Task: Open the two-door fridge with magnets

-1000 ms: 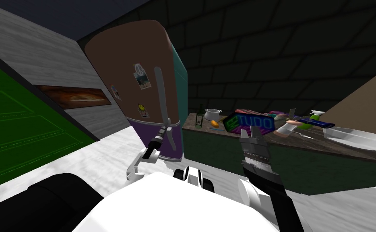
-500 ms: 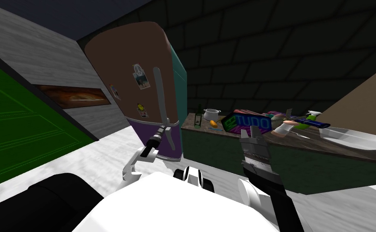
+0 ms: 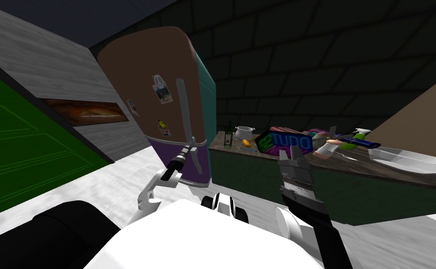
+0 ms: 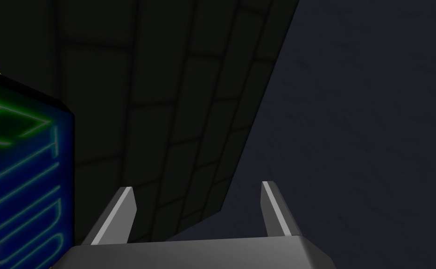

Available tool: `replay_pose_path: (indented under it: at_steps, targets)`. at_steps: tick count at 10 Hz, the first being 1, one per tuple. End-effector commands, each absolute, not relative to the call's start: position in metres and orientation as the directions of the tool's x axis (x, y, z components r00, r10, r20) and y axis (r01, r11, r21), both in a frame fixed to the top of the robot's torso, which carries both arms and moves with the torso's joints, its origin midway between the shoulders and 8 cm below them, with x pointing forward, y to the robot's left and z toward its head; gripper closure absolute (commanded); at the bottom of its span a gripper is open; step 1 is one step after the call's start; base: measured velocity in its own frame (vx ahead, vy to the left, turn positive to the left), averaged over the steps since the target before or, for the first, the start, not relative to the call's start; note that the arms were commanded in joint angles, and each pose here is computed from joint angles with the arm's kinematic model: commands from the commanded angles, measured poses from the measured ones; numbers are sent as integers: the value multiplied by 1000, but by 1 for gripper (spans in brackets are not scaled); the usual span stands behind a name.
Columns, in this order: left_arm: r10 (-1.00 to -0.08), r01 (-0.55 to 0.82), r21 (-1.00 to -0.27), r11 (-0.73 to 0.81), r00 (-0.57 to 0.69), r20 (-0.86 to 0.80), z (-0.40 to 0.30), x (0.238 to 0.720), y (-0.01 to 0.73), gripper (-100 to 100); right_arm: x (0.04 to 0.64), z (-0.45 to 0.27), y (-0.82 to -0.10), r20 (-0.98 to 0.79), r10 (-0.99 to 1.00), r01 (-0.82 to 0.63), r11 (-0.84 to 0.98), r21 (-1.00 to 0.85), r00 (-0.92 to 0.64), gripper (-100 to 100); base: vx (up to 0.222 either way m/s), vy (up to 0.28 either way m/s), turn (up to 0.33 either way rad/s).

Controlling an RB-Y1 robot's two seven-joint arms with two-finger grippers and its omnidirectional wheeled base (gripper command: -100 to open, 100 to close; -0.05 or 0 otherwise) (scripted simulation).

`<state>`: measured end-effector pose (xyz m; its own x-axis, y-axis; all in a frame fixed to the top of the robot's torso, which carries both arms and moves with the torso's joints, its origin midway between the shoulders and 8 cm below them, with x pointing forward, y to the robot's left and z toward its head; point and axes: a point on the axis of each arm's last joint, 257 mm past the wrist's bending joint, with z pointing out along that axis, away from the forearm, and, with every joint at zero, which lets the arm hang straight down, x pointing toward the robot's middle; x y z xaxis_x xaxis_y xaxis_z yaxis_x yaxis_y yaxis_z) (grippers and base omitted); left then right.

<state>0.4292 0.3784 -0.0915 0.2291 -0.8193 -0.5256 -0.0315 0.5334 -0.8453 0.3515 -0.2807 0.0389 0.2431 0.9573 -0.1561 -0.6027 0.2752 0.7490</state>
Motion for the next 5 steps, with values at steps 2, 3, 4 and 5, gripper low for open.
replay_pose_path:
  at_steps: [2,3,4,5]
  targets:
    - [-807,-69,-838,541,238,-540,-82,427,384,-100,351,39,-281,-156,957,-603,275,749,243,0,3,-25,2]
    - [-803,-86,-836,542,241,-545,-82,426,387,-100,351,39,-281,-156,957,-603,275,749,243,0,4,-39,4]
    - [-799,-105,-834,542,243,-550,-81,424,390,-100,351,39,-281,-156,957,-603,275,749,243,0,3,-38,-1]
    - [-796,-122,-832,541,245,-554,-82,422,392,-100,351,39,-281,-156,957,-603,275,749,243,0,6,-31,-16]
